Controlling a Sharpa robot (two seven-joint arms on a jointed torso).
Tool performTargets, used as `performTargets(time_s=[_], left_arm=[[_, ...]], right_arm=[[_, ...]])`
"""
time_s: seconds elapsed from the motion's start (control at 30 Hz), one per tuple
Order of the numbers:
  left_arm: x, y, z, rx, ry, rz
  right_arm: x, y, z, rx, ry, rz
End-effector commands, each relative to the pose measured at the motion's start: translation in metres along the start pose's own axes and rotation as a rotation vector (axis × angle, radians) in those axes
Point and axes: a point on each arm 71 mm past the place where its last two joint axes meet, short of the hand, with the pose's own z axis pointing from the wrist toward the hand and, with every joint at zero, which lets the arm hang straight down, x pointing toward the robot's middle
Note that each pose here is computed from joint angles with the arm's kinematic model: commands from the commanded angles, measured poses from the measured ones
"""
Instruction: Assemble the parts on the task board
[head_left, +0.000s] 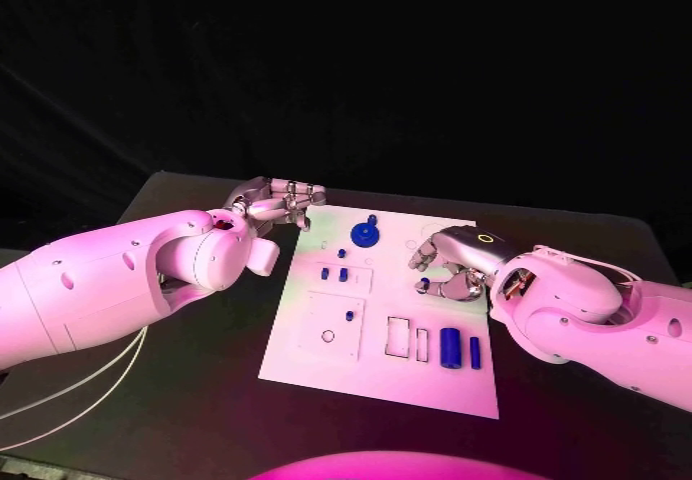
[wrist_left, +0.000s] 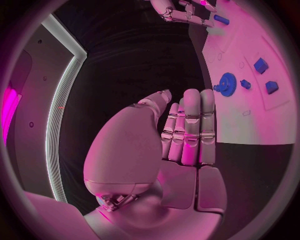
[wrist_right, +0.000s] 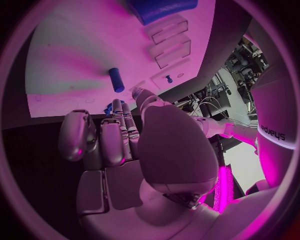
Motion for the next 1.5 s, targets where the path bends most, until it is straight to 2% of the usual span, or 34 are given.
performTargets(time_s=[0.03, 0.63, 1.2, 1.5], left_arm=[[0.0021, -0.0011, 0.0003, 0.009, 0.015, -0.003], [0.0012, -0.0009, 0.0000, 0.010, 0.011, -0.002], [0.0010, -0.0007, -0.0002, 0.008, 0.012, -0.002], [0.0013, -0.0008, -0.0002, 0.009, 0.015, -0.002]], right_arm=[[0.0040, -0.0018, -0.0001, -0.009, 0.039, -0.038], [0.0131, -0.0098, 0.0022, 0.022, 0.080, -0.063], [0.0127, -0.0076, 0.0030, 0.013, 0.066, -0.049], [0.0118, -0.0104, 0.0032, 0.028, 0.051, -0.051]])
